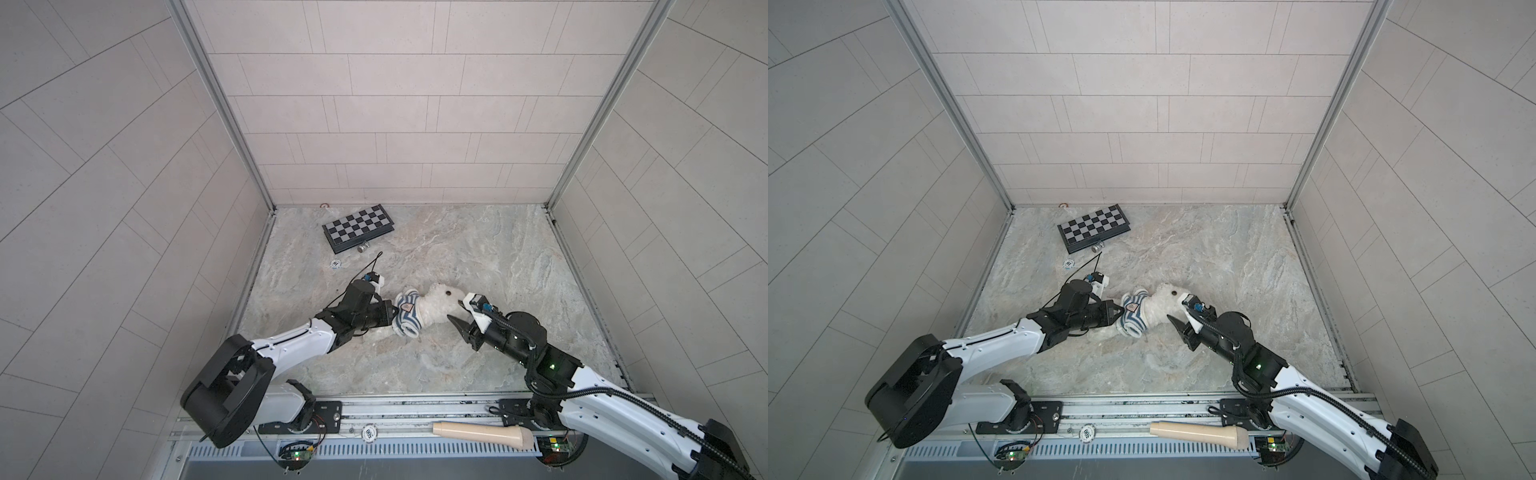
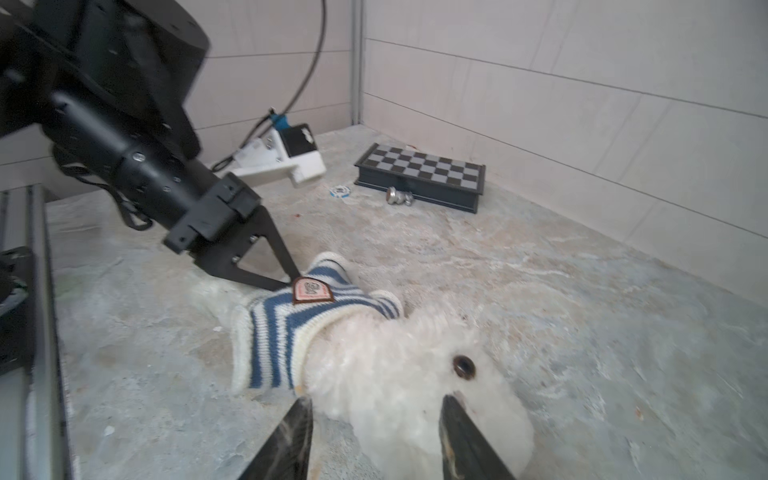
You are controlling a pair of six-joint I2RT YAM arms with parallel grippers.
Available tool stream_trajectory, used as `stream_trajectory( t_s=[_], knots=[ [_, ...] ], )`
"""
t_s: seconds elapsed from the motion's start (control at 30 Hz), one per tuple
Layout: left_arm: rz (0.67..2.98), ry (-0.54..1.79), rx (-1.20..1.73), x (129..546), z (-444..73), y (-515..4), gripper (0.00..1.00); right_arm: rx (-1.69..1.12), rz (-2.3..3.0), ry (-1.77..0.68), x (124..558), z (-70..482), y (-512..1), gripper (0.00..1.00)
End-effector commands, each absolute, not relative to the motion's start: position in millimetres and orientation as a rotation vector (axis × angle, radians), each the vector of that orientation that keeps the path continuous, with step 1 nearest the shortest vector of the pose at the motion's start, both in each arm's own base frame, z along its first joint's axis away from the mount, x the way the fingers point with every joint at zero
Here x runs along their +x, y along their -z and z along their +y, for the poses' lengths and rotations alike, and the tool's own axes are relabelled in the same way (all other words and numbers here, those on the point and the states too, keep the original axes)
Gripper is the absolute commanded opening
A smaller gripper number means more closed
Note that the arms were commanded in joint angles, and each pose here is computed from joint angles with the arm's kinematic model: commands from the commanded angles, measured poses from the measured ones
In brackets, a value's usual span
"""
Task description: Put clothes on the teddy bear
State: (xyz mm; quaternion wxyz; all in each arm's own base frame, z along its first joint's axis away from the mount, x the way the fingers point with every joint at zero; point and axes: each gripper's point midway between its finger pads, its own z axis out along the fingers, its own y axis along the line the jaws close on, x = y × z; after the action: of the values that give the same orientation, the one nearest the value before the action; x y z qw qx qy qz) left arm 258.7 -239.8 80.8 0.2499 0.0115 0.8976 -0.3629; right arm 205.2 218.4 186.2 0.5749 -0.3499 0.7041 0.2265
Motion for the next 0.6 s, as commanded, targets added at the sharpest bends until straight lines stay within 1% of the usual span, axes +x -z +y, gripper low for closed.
stream_trajectory(
  t_s=[0.0,0.17,0.3,0.4,0.47,0.57],
  knots=[
    [2.414,1.01,0.019,267.4,-243.6,-89.1,0.0,-1.04,1.559,-0.552,182.8,245.7,-193.9,0.45],
    [2.417,1.016,0.021,267.3,-244.6,-89.0,0.0,-1.254,1.521,-0.549,161.3,281.9,-184.6,0.31],
    [2.415,1.02,0.024,268.5,-246.0,-90.5,0.0,-1.377,1.541,-0.493,155.4,299.7,-163.3,0.14],
    [2.416,1.021,0.027,269.3,-246.5,-91.3,0.0,-1.411,1.565,-0.435,159.5,304.7,-151.9,0.03],
    [2.419,1.022,0.028,269.6,-247.2,-91.4,0.0,-1.422,1.587,-0.395,165.0,305.6,-144.2,0.0],
    [2.424,1.026,0.03,269.4,-248.1,-91.1,0.0,-1.435,1.609,-0.351,172.1,309.3,-135.1,0.0]
  ],
)
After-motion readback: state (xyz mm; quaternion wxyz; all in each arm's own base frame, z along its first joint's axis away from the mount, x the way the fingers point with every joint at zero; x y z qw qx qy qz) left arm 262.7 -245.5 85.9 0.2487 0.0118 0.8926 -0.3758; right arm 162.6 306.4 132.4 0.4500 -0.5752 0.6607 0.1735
